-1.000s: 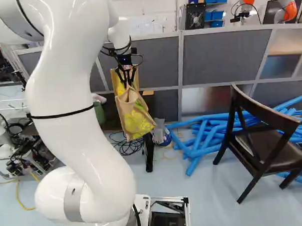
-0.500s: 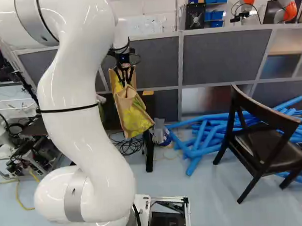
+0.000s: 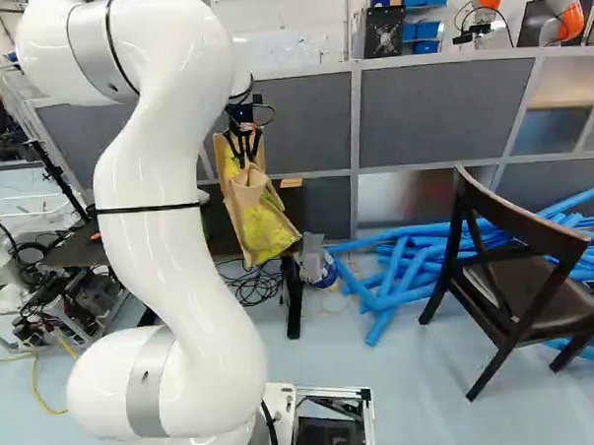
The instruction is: Pick up the bag on the ground and place it on the table
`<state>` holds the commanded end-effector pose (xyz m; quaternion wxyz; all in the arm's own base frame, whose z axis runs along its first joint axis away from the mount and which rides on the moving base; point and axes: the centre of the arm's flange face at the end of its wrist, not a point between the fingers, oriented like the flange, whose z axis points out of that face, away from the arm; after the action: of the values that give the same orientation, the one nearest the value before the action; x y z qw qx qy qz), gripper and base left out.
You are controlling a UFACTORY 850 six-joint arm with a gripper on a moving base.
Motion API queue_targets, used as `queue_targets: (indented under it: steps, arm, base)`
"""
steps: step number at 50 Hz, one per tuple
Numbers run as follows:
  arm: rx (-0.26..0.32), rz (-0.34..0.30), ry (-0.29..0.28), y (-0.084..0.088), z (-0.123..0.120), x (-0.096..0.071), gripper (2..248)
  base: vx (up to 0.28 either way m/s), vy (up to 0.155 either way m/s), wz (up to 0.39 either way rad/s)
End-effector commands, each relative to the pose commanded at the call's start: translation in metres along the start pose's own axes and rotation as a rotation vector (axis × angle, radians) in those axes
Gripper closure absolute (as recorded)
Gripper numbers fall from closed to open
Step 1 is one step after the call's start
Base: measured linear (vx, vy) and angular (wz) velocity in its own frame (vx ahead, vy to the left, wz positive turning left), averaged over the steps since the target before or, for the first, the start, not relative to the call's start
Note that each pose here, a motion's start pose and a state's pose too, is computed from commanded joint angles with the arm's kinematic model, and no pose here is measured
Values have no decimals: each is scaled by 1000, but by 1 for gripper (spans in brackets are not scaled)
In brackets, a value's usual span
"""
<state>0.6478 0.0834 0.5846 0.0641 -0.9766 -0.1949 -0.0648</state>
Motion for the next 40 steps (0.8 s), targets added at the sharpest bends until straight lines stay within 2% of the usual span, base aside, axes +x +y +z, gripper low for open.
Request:
queue_targets:
  steps: [19,40]
  arm:
    - [-3,1,14,12,3,26,226]
    - [4,1,1,23,7,50,226]
  base:
    - [0,0,0]
    - [0,0,0]
